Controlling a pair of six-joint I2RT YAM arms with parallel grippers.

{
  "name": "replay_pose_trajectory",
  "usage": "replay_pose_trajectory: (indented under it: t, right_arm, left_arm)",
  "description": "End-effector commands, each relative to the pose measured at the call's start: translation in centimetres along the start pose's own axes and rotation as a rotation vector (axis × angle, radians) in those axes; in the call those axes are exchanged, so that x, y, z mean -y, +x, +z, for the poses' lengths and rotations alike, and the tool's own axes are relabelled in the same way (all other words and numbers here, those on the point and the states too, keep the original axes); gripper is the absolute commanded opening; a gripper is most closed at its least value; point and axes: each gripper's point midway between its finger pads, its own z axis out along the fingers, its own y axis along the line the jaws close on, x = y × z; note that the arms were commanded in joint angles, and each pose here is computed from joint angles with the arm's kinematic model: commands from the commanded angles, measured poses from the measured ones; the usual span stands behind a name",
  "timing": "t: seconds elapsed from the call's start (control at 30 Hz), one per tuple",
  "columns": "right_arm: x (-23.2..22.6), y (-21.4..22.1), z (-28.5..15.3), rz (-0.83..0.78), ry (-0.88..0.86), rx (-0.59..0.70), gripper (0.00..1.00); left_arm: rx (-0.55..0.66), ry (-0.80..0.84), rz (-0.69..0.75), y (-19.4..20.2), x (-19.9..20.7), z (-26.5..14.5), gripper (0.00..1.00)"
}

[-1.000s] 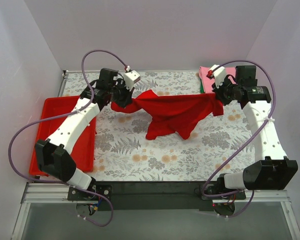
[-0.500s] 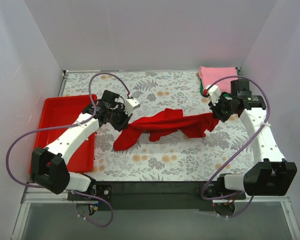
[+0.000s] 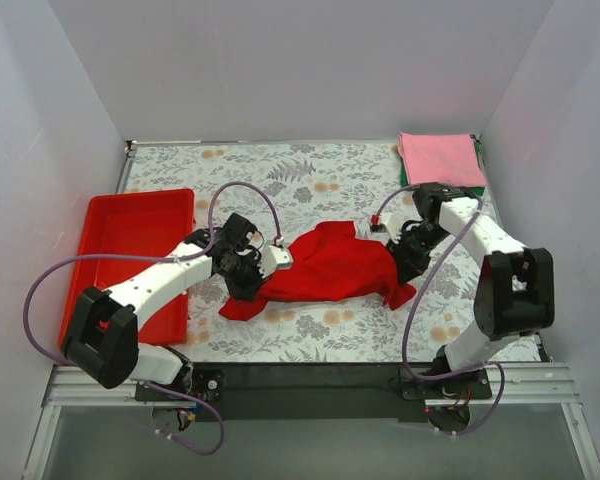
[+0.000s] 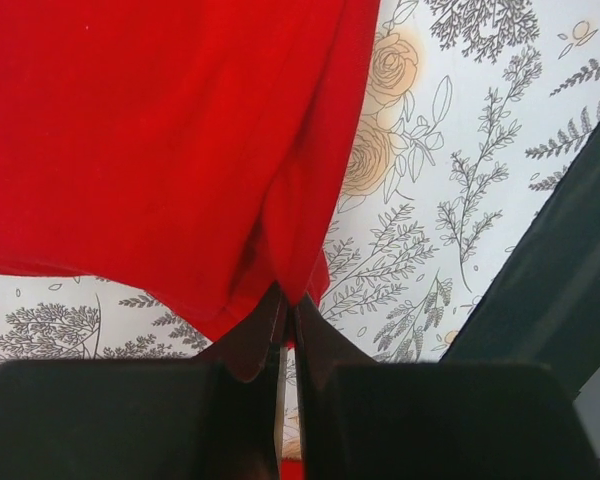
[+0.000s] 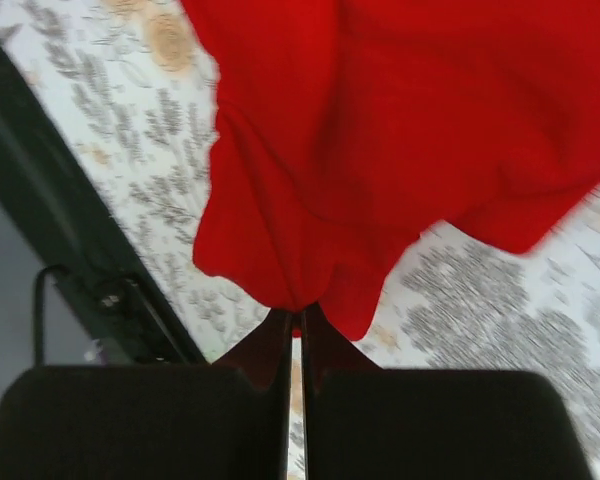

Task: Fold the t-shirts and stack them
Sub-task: Flatten the tshirt out

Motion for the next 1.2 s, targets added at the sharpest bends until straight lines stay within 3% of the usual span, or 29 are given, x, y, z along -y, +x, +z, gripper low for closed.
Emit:
replay_pose_trajectory:
  t: [0.0, 0.13, 0.17, 0.33, 0.37, 0.4, 0.43, 0.47, 0.57, 0.63, 0.73, 0.8, 0.87, 0.9, 0.97, 1.03, 1.17]
  right_arm:
    - [-2.9, -1.3, 1.2, 0.027, -0.232, 0.005, 0.01]
    - [-0.7, -4.0, 2.1, 0.106, -0.297, 0.016, 0.01]
    - [0.5, -5.3, 1.9, 0.113, -0.275, 0.037, 0.09]
    - [5.7, -9.3, 1.9, 0.244, -0.129, 0.160, 0.23]
    - [6.9, -9.4, 1.6, 0.256, -0.080, 0.170, 0.33]
    - [7.8, -9.1, 1.0, 0.260, -0.019, 0.160, 0.38]
    - [8.9, -9.0, 0.6, 0.271, 0.031, 0.171, 0.45]
    - [9.5, -8.6, 0.1, 0.277, 0.082, 0.166, 0.52]
    - [8.1, -8.4, -3.8, 0.195, 0.197, 0.252, 0.52]
    - [5.6, -7.1, -3.4, 0.148, 0.168, 0.263, 0.50]
    - [1.9, -5.0, -2.4, 0.110, 0.160, 0.221, 0.37]
    - [-0.2, -3.5, -1.3, 0.103, 0.128, 0.169, 0.41]
    - [-2.0, -1.3, 0.4, 0.131, 0.071, 0.144, 0.55]
    - [-2.2, -0.9, 1.0, 0.117, 0.067, 0.143, 0.56]
    - [-2.1, -0.4, 2.0, 0.117, 0.086, 0.130, 0.56]
    - [-2.0, -1.1, 2.4, 0.101, 0.096, 0.137, 0.56]
    - [-2.2, 0.4, 5.7, 0.104, 0.075, 0.004, 0.51]
  left_arm:
    - [0.008, -0.033, 0.046, -0.5, -1.2, -0.3, 0.00]
    - [0.023, -0.091, 0.028, -0.3, -3.8, -0.1, 0.00]
    - [0.037, -0.128, 0.000, -0.3, -5.5, -0.2, 0.00]
    - [0.059, -0.163, -0.091, -0.4, -9.2, -0.5, 0.00]
    - [0.054, -0.151, -0.098, -0.4, -9.2, -0.3, 0.03]
    - [0.068, -0.136, -0.108, -1.0, -9.1, -0.1, 0.11]
    - [0.079, -0.127, -0.125, -1.3, -9.0, -0.1, 0.25]
    - [0.088, -0.112, -0.137, -1.5, -8.9, 0.0, 0.29]
    - [0.096, -0.050, -0.197, -2.1, -8.1, 0.4, 0.34]
    - [0.107, -0.009, -0.237, -2.5, -7.6, 0.5, 0.35]
    - [0.132, 0.041, -0.289, -3.2, -6.6, 0.3, 0.38]
    - [0.143, 0.057, -0.305, -3.5, -6.3, 0.1, 0.41]
    - [0.162, 0.068, -0.324, -4.0, -6.0, -0.3, 0.44]
    - [0.170, 0.072, -0.330, -4.1, -6.0, -0.5, 0.46]
    - [0.196, 0.092, -0.373, -4.5, -6.0, -0.9, 0.49]
    - [0.224, 0.109, -0.416, -4.6, -6.2, -1.4, 0.61]
    - [0.306, 0.139, -0.451, -5.6, -6.2, -3.1, 0.67]
